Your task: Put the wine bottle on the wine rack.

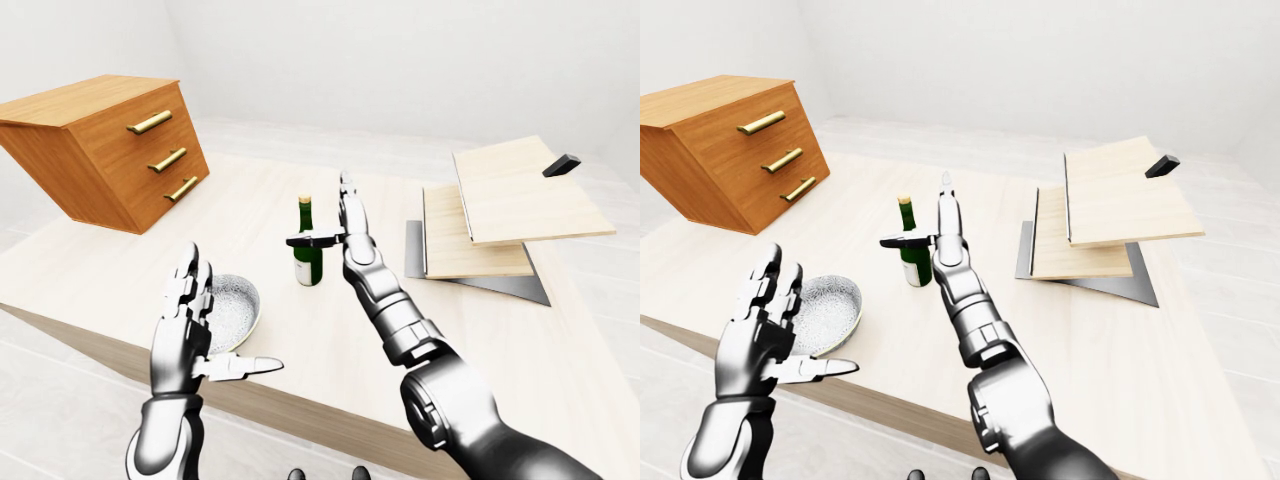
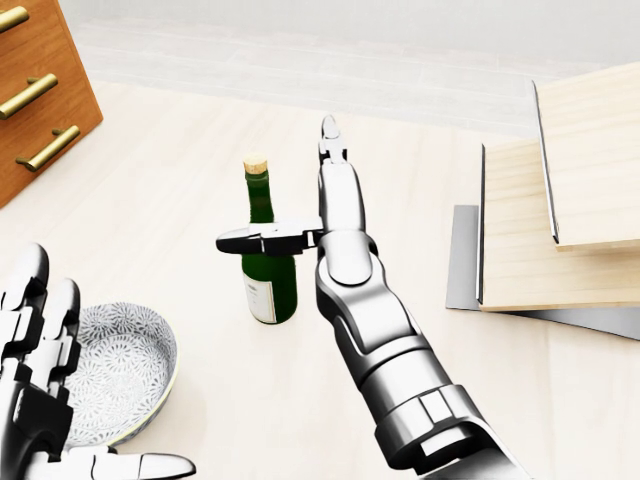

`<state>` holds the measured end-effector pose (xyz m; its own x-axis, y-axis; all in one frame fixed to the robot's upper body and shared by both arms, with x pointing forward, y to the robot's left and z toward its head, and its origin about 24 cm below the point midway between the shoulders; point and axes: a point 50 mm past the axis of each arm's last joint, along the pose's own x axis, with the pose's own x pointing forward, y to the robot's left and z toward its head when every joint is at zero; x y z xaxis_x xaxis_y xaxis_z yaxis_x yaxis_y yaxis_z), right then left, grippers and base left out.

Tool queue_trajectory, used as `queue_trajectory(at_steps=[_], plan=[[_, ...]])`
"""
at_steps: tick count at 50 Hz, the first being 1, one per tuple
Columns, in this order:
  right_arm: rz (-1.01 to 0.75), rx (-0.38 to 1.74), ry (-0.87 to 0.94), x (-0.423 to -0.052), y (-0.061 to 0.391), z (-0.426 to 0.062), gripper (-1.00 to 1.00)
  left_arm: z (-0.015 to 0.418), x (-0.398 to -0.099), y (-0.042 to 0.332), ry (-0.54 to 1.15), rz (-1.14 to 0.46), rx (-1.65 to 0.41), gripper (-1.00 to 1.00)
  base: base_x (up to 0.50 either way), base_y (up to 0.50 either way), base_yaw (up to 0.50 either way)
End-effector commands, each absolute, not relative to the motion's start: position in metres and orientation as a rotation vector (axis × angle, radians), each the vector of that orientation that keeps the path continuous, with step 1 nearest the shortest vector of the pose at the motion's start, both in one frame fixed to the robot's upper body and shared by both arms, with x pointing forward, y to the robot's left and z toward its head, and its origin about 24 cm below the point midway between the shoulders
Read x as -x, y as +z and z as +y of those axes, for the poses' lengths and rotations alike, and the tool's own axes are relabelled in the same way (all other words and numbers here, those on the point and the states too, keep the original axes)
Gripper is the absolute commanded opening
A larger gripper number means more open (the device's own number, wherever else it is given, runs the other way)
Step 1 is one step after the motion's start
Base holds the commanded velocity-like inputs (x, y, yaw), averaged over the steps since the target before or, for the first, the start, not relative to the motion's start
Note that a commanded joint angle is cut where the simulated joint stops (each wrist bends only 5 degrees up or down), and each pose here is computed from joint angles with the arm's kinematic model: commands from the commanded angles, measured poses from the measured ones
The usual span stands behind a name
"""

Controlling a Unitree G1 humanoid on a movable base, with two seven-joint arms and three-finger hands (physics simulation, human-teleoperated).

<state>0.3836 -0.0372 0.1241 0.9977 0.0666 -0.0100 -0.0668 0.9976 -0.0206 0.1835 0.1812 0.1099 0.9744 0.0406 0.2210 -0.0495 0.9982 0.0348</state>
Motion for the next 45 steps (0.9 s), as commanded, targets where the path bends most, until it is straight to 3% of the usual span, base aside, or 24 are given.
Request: queue_trajectory(at_steps=[1,45], plan=[[0.022,0.04,0.068,-0.387,0.123,-0.032,1.0,0.18,-0.18,0.116,0.043,-0.249,-0.049,1.0,0.0,0.0,0.0],[0.096,0.109,0.114,-0.393,0.12,-0.019,1.0,0.183,-0.167,0.121,0.05,-0.25,-0.07,1.0,0.0,0.0,0.0]])
